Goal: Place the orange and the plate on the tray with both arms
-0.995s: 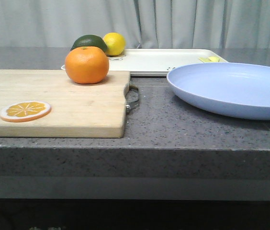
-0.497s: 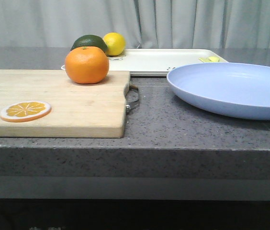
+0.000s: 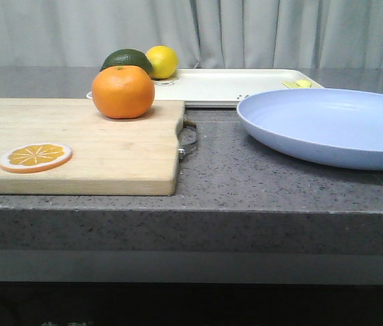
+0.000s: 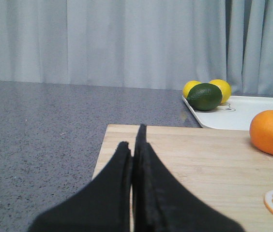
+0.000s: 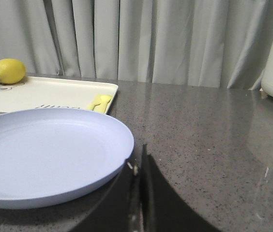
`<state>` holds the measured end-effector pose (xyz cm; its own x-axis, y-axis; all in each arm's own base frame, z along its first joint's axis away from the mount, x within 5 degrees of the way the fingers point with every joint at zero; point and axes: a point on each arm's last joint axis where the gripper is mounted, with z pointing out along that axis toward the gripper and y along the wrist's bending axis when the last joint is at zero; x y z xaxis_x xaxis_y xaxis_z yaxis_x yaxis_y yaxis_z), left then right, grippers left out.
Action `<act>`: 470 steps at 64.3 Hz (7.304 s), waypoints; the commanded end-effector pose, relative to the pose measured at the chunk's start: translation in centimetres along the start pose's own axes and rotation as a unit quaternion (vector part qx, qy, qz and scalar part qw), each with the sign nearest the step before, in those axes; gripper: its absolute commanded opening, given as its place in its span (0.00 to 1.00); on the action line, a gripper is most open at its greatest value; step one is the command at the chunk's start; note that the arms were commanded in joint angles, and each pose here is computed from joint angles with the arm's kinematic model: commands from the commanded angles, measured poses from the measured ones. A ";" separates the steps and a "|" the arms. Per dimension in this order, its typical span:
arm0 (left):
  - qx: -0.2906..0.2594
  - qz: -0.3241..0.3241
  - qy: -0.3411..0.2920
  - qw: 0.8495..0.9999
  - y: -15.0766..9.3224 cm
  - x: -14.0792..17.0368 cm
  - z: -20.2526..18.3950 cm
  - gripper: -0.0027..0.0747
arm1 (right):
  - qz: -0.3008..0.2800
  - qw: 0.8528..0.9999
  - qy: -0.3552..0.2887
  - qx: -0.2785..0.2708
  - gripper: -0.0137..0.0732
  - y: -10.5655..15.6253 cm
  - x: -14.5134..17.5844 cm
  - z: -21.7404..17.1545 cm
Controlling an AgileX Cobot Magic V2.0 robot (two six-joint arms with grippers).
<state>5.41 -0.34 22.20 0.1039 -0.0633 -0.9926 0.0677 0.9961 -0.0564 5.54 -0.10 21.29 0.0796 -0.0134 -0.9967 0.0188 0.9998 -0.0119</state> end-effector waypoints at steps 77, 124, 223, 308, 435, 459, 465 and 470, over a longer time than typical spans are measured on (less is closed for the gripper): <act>0.012 -0.017 0.095 0.995 -1.2 -14.4 2.9 0.05 | -0.009 0.975 0.222 -0.009 0.21 -0.1 -12.6 5.7; 0.165 0.062 0.145 0.974 -4.4 -14.4 7.0 0.76 | -0.003 0.975 0.222 -0.012 0.88 0.0 -12.6 5.7; 0.254 0.182 0.423 0.850 -19.6 -4.9 30.1 0.69 | -0.003 0.975 0.222 -0.012 0.88 0.0 -12.6 5.7; 0.253 0.168 0.442 0.844 -20.0 -3.8 30.4 0.74 | -0.003 0.975 0.224 -0.012 0.88 0.0 -12.6 5.7; 0.393 0.120 0.343 0.844 -30.9 -16.0 22.8 0.85 | -0.003 0.976 0.218 -0.011 0.88 0.0 -12.7 5.7; 0.331 0.146 0.350 0.864 -22.7 -15.8 17.1 0.85 | 0.003 0.966 0.258 -0.015 0.88 0.1 -12.0 5.9; 0.324 0.141 0.355 0.866 -20.7 -15.7 15.8 0.85 | 0.014 0.958 0.287 -0.020 0.88 0.2 -11.7 6.7; 0.310 0.137 0.366 0.867 -18.9 -15.0 15.1 0.85 | 0.023 0.947 0.320 -0.026 0.88 0.4 -12.0 7.7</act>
<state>18.27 -21.18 38.29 -0.4736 0.5327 -0.7014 0.7095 0.7026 0.0544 11.10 0.19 32.22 -0.5668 0.0176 -0.8237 -0.0131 0.9995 0.0303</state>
